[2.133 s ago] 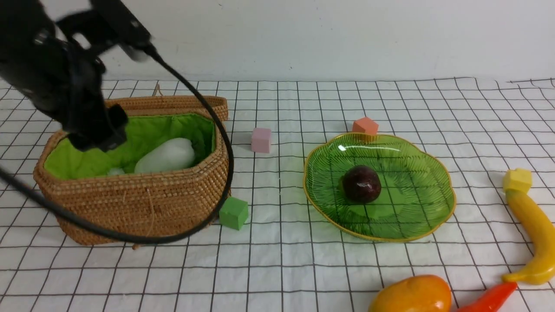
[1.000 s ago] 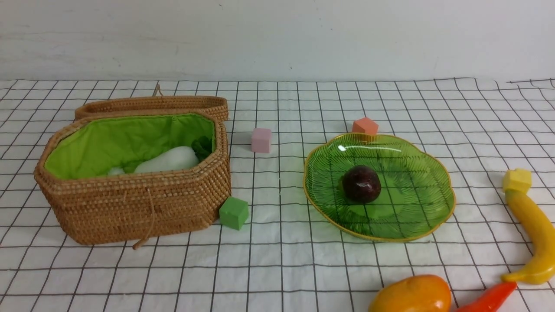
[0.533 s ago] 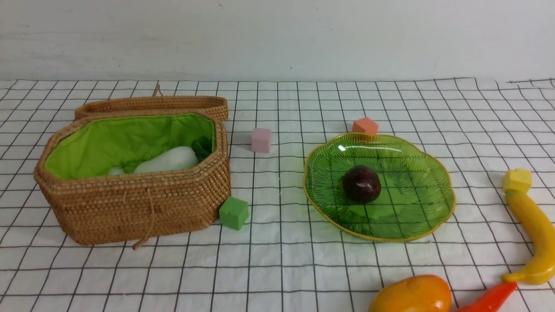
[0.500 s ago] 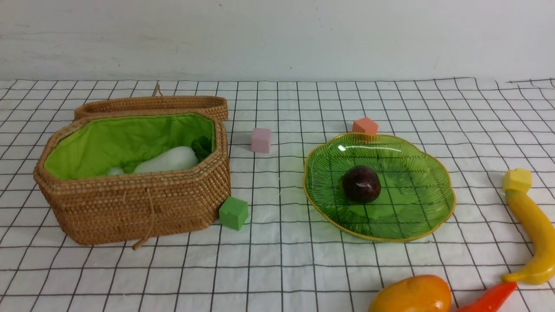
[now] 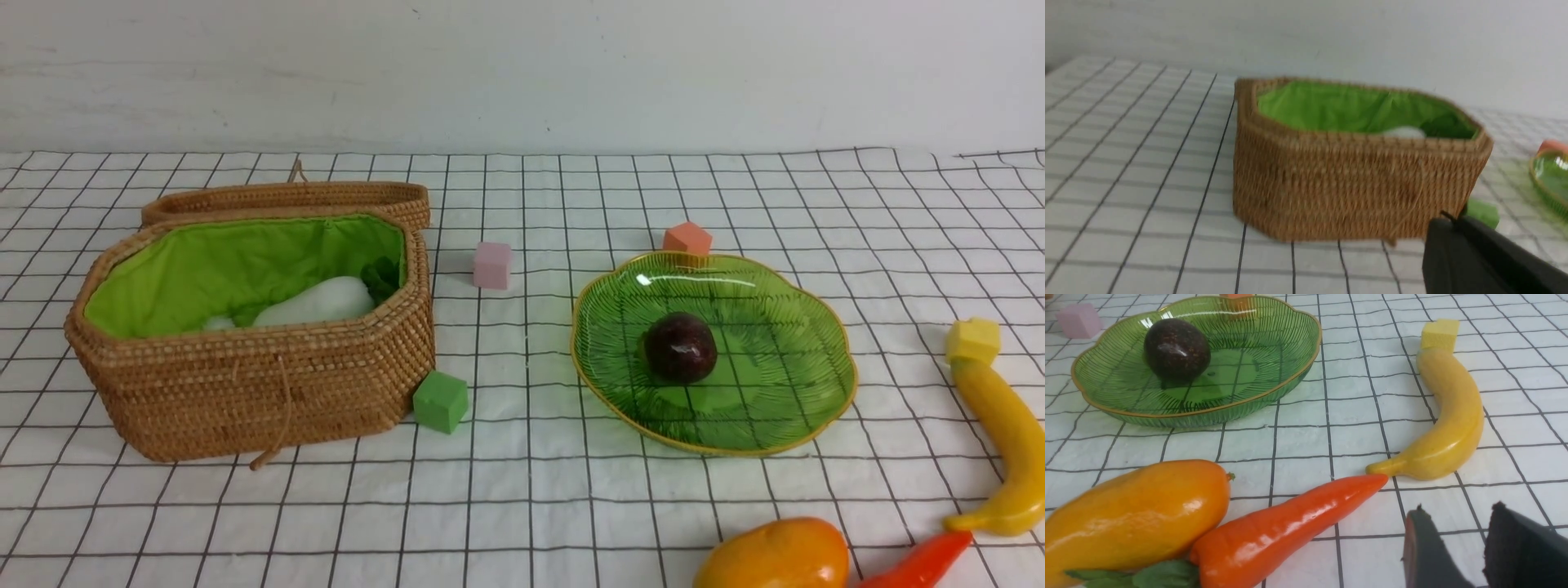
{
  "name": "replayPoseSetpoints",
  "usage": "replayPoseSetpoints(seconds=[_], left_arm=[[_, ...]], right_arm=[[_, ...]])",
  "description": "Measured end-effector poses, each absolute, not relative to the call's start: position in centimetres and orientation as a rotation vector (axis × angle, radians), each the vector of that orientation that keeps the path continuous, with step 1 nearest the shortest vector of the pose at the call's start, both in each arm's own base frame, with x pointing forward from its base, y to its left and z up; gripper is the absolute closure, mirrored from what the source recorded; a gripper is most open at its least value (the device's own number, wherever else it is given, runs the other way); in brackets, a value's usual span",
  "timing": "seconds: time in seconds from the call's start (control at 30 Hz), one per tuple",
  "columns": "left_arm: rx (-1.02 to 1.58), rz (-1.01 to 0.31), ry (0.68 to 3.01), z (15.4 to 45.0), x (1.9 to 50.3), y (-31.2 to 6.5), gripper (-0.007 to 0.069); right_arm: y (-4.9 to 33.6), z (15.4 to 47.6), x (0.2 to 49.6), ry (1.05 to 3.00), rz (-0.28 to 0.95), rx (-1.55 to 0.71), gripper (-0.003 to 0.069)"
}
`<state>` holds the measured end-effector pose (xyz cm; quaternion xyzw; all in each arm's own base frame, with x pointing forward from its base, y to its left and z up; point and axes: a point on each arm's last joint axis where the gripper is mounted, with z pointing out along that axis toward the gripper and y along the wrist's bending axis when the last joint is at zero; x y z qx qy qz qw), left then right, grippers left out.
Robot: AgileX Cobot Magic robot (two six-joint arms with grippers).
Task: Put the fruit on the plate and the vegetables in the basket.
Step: Use the right arm to grab a carrot and put it into the left basket
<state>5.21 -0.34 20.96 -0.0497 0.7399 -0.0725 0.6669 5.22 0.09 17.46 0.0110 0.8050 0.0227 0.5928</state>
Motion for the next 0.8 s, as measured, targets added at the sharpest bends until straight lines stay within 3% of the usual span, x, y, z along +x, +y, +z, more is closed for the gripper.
replayPoseSetpoints(seconds=[0.13,0.3,0.8], left_arm=[[-0.100,-0.174,1.786,18.0,5.4,-0.3,0.0629],[-0.105,-0.166,1.870,17.1,5.3,-0.3,0.0625],[-0.107,-0.165,1.892,16.9,5.2,-0.3,0.0617]], right_arm=[[0.1,17.5,5.2,1.872,0.053,0.026,0.0414],[0.1,17.5,5.2,1.872,0.053,0.026,0.0414],[0.1,17.5,5.2,1.872,0.053,0.026,0.0414]])
